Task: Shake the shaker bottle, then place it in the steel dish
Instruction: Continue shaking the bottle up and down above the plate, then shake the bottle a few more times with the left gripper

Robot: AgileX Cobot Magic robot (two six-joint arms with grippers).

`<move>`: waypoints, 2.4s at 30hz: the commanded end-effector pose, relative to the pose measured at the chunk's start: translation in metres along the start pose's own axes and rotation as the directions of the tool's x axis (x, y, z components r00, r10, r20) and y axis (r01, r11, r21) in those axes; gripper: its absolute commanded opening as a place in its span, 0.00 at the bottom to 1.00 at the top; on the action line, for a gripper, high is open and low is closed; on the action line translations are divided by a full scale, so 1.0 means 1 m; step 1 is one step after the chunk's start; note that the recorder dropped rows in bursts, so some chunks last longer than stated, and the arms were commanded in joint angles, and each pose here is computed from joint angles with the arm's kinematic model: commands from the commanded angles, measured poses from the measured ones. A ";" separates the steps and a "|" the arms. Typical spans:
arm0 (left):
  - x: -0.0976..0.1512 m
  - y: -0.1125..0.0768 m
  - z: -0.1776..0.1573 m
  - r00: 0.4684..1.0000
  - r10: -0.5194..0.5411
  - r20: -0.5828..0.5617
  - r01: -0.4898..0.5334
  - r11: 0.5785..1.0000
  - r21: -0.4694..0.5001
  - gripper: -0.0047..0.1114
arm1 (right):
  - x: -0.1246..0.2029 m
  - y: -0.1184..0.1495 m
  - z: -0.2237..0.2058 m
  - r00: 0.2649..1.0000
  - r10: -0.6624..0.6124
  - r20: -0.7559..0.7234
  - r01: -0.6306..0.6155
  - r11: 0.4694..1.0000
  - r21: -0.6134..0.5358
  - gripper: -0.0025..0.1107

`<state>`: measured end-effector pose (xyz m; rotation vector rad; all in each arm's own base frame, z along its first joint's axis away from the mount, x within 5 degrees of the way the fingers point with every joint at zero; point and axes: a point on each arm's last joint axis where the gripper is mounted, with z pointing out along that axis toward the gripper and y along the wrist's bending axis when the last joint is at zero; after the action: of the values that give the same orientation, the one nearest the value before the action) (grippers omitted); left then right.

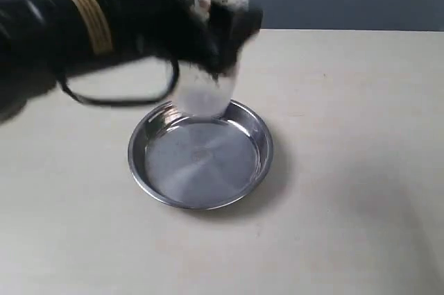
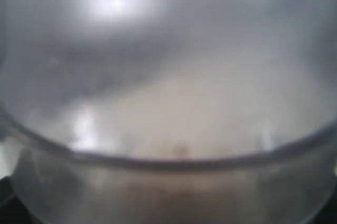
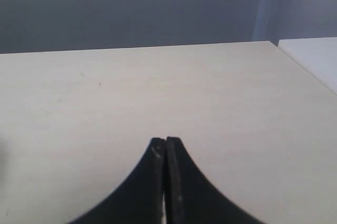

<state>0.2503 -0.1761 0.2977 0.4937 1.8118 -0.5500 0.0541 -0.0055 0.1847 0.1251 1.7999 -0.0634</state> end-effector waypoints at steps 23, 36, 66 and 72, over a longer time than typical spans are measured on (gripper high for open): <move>0.018 0.016 0.002 0.993 -0.001 -0.116 -0.008 0.997 -0.079 0.04 | -0.001 0.000 0.000 1.000 0.000 0.016 0.000 1.000 0.004 0.01; 0.009 0.008 -0.008 0.997 -0.048 -0.053 0.046 0.998 -0.049 0.04 | -0.001 0.000 0.000 1.000 0.000 0.016 0.000 1.000 0.004 0.01; -0.057 0.001 -0.053 0.974 0.063 0.218 -0.056 0.998 -0.040 0.04 | -0.001 0.000 0.000 1.000 0.000 0.016 0.000 1.000 0.004 0.01; 0.009 0.012 -0.015 0.996 -0.060 -0.073 0.054 0.995 -0.086 0.04 | -0.001 0.000 0.000 1.000 0.000 0.016 0.000 1.000 0.004 0.01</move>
<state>0.2429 -0.1560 0.3048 0.4378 1.8321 -0.4974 0.0541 -0.0055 0.1847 0.1251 1.7999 -0.0634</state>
